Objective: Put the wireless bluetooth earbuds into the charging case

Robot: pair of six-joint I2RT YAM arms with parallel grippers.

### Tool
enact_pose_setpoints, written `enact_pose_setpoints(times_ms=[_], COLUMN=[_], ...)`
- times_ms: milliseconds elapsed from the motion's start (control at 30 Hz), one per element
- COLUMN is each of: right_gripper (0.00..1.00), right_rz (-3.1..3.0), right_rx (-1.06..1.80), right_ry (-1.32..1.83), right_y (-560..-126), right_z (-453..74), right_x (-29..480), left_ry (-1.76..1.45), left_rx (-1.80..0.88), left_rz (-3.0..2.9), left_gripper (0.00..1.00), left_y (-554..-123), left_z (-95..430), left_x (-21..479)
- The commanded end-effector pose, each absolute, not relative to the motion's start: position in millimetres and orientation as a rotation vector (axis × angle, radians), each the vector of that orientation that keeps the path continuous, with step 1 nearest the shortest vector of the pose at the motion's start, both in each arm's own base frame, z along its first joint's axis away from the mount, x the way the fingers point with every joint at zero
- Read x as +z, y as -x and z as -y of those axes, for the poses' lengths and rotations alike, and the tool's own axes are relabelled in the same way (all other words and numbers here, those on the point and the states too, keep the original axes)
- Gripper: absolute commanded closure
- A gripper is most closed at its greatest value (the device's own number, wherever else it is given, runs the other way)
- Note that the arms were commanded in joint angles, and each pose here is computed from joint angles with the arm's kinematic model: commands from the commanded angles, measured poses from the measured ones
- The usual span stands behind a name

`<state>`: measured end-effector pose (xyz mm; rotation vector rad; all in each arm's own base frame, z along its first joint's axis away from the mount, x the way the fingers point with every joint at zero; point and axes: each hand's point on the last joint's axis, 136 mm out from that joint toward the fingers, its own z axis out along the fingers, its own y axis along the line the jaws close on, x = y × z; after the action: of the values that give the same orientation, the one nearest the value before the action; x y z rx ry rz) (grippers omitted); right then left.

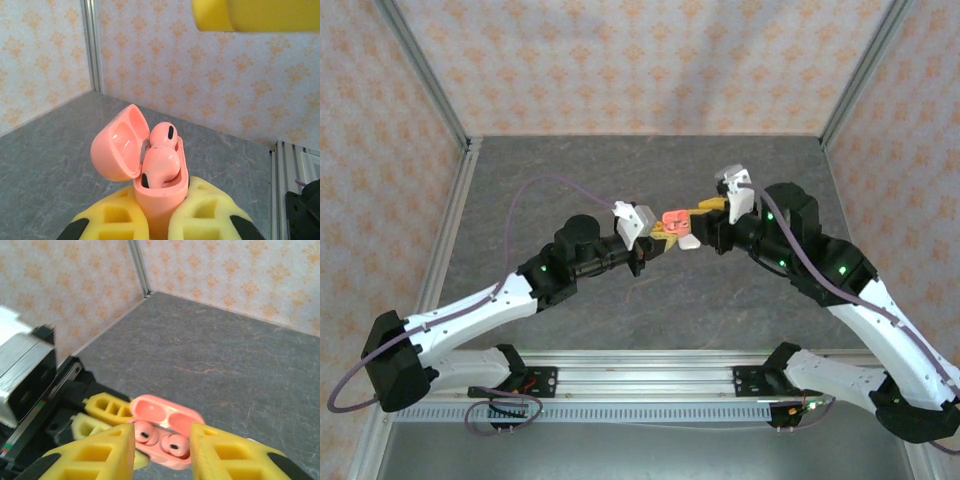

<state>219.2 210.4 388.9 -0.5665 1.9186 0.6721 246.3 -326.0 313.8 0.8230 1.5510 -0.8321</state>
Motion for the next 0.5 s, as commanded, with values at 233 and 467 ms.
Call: enact_pose_setpoints(times_ms=[233, 467], right_gripper=[0.65, 0.68], right_rz=[-2.142, -2.166], right_rx=[0.945, 1.359], right_ry=[0.281, 0.296], right_y=[-255.9, -249.4], right_z=[-216.6, -246.3], right_x=[366.0, 359.5], left_ry=[-0.864, -0.912], left_rx=[-0.924, -0.947], left_rz=[-1.470, -1.466], left_gripper=[1.00, 1.00], left_y=[-224.9, -218.0], left_z=[321.1, 323.8], left_x=[329.2, 329.3])
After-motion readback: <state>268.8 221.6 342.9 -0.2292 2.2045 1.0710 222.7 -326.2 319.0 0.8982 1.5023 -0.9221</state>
